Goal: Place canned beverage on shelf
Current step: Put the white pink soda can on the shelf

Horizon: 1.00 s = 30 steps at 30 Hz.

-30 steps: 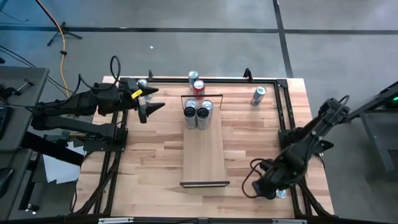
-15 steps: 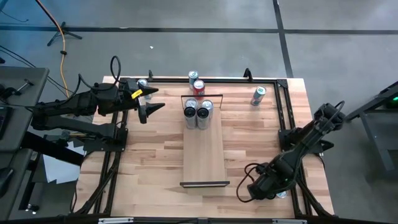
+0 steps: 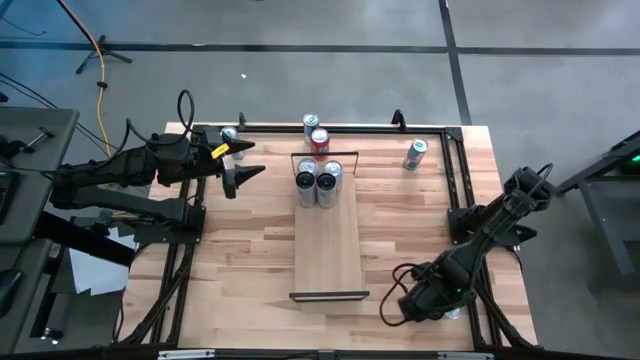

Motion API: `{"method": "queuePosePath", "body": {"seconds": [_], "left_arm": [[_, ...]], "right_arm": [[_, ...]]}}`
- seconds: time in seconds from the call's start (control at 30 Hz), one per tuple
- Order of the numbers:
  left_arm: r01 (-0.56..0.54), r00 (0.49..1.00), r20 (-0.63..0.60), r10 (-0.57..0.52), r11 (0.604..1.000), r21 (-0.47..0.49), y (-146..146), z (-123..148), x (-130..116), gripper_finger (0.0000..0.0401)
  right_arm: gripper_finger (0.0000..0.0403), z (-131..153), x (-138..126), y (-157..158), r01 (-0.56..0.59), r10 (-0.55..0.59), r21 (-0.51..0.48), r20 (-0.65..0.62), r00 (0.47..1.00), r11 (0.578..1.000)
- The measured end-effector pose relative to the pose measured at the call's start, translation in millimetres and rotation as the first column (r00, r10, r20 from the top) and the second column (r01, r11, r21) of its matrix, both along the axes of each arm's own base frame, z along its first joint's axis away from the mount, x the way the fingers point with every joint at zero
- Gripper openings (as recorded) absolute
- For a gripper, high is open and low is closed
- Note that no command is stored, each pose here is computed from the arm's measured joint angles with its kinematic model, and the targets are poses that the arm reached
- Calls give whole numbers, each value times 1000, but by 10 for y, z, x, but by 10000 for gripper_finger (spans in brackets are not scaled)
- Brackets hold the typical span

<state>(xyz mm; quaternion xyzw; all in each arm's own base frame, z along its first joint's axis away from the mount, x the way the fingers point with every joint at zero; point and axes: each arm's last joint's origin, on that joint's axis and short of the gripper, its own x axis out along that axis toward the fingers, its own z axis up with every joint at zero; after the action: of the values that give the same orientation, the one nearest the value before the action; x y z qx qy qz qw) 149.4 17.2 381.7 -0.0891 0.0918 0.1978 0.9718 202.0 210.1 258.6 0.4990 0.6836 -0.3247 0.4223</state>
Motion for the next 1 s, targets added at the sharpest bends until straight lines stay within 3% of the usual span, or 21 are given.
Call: {"method": "queuePosePath", "body": {"seconds": [0.07, 0.33, 0.5, 0.67, 0.83, 1.0], "left_arm": [[0, 1000, 0, 0, 1000, 0, 0, 0, 0, 321], [0, 1000, 0, 0, 1000, 0, 0, 0, 0, 321], [0, 1000, 0, 0, 1000, 1, 0, 0, 0, 321], [0, 1000, -1, 0, 1000, 3, 0, 0, 0, 321], [8, 1000, -16, -7, 999, 40, 0, 0, 0, 321], [7, 1000, -13, -7, 999, 41, 1, 3, 0, 321]], "right_arm": [[238, 1, 0, 0, -1, 1, 4, -3, 1000, 1000], [236, 49, 6, 16, -47, 47, 32, 6, 999, 998], [236, 288, 31, 18, -100, 97, 46, 57, 994, 994], [236, 719, 63, -52, -195, 185, 47, 162, 969, 980], [236, 1233, 89, -255, -216, 222, -55, 322, 921, 975], [236, 1626, 124, -610, -86, 192, -243, 455, 870, 966]]}}
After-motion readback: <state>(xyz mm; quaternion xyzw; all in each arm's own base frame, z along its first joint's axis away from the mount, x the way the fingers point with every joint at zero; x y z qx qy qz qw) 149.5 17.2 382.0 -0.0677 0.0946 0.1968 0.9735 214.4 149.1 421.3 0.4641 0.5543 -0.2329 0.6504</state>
